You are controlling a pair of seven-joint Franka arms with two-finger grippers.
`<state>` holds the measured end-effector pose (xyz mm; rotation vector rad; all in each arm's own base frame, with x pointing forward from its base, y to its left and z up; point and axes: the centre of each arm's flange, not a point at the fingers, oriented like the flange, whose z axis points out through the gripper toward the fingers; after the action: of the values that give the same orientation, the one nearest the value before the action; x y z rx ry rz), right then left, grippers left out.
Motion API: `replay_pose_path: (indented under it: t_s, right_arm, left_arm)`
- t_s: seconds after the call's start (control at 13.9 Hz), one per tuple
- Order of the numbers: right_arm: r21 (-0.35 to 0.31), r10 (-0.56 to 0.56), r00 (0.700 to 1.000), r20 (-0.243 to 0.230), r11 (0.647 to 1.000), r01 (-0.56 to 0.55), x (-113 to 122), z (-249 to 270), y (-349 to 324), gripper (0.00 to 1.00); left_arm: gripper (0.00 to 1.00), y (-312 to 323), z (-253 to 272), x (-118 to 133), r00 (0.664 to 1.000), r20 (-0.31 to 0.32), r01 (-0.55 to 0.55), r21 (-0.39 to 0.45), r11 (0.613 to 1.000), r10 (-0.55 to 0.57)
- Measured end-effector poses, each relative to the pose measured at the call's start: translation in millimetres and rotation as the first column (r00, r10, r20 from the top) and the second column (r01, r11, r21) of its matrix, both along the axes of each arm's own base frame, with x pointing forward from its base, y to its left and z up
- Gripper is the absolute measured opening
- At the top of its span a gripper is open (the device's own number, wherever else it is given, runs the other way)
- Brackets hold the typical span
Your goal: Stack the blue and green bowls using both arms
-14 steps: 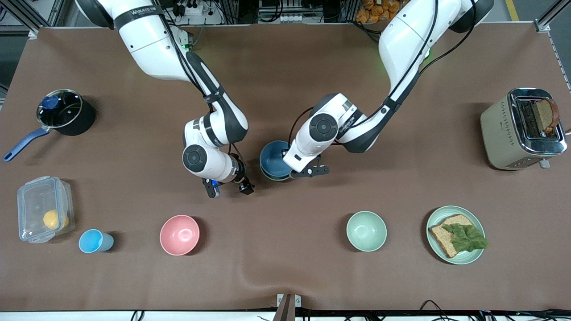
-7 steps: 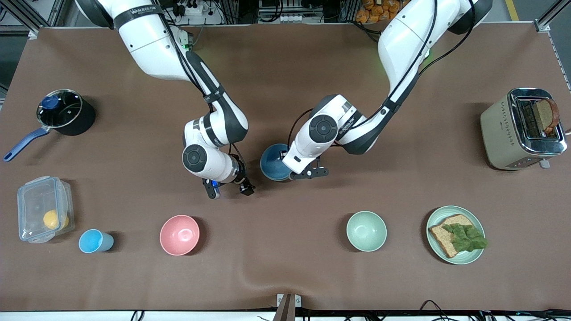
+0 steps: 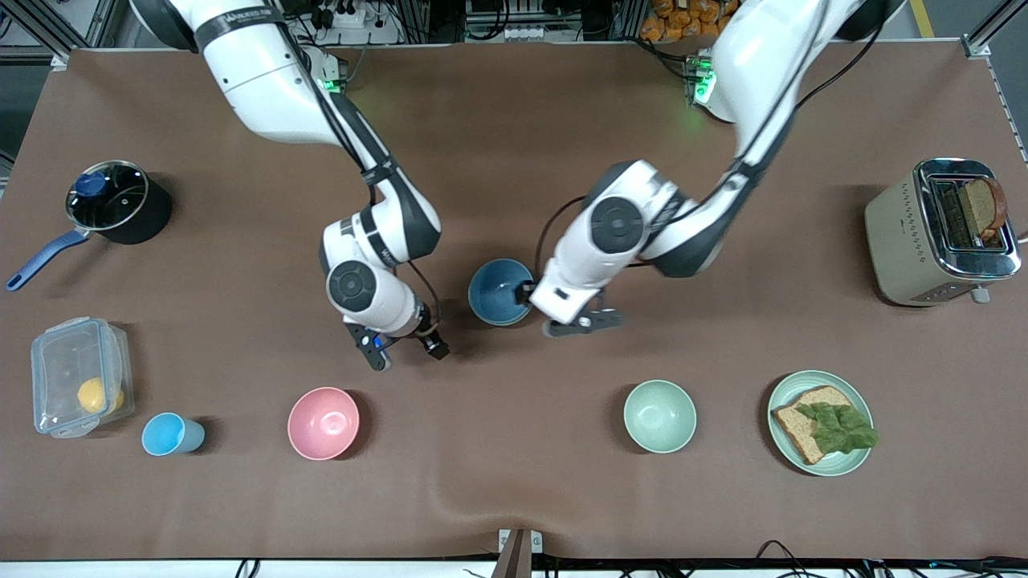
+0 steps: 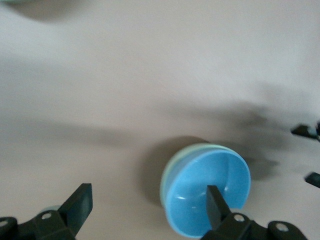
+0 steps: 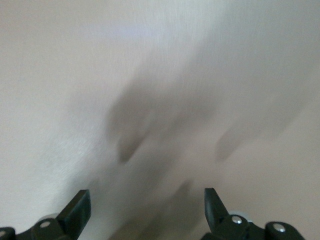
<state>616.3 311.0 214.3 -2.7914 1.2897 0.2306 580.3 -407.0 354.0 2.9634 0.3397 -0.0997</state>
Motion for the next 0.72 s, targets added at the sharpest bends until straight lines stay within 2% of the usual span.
replay_pose_path:
  t_s: [0.22,0.43,0.58,0.72]
  right_arm:
    - [0.016,0.156,0.986,-0.065,0.988,-0.155,22,22,-64,1.0]
    - [0.047,0.307,0.946,-0.108,0.952,-0.304,39,52,-162,1.0]
    - [0.05,0.39,0.915,-0.102,0.921,-0.387,39,72,-218,1.0]
    - [0.068,0.494,0.867,-0.071,0.869,-0.49,25,96,-239,1.0]
  left_arm:
    - [1.0,90,87,16,0.997,-0.01,-0.071,0.102,0.992,0.073]
    - [1.0,186,160,18,1.0,0.0,-0.024,0.179,0.984,0.024]
    - [1.0,248,194,16,0.999,0.001,0.034,0.199,0.979,-0.035]
    - [1.0,294,216,11,0.997,-0.002,0.07,0.213,0.975,-0.071]
